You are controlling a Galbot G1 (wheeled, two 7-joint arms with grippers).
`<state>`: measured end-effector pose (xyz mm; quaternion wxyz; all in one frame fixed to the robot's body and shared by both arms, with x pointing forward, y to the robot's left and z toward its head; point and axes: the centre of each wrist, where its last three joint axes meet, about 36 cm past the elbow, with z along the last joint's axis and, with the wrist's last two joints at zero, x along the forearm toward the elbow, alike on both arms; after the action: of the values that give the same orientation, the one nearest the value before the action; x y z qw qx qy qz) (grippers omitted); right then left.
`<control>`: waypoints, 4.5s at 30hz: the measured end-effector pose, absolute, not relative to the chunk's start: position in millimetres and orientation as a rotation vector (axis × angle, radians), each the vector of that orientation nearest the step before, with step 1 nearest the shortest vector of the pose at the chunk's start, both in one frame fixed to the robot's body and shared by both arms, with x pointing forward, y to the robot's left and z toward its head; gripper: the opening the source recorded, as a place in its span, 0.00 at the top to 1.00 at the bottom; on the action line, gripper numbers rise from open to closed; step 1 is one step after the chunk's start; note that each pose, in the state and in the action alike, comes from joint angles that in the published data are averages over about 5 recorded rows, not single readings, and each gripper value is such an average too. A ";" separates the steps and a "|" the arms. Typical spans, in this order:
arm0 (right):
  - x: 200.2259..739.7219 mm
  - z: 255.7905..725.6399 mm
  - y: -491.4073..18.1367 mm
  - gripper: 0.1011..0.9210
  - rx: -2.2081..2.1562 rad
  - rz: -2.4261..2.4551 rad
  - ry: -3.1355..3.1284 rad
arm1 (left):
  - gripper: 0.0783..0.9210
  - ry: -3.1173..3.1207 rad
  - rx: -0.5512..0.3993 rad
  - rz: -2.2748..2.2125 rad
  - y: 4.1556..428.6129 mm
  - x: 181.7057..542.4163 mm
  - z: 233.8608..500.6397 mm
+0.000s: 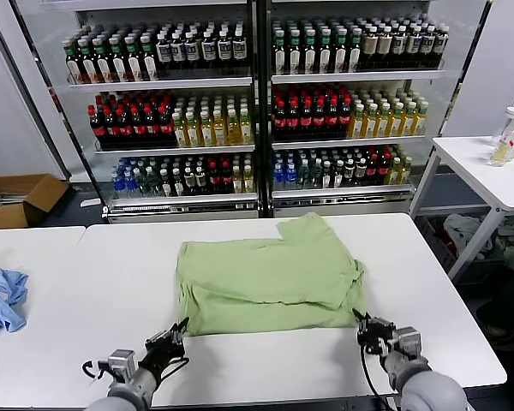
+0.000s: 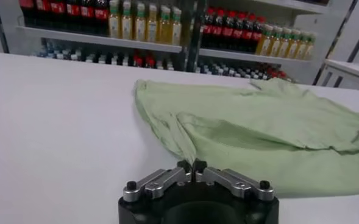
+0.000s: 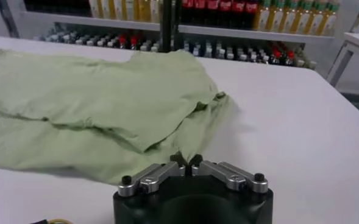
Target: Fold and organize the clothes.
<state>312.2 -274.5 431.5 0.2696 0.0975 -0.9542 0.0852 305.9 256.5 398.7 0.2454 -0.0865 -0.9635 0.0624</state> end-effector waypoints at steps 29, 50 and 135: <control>266.9 476.3 -280.5 0.47 0.260 0.341 -2.568 | 0.60 -2.542 -0.167 0.052 283.5 230.2 445.2; 439.9 457.4 -267.7 0.12 0.236 0.204 -2.657 | 0.12 -2.651 -0.192 -0.041 310.4 343.7 430.0; 506.3 459.7 -254.3 0.99 0.270 -0.017 -2.668 | 0.99 -2.759 -0.395 0.283 296.9 428.3 422.1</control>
<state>506.3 -254.3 459.7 0.2281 0.0981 -0.9687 -0.0062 428.3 296.9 422.1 0.1691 -0.1390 -0.9706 0.0996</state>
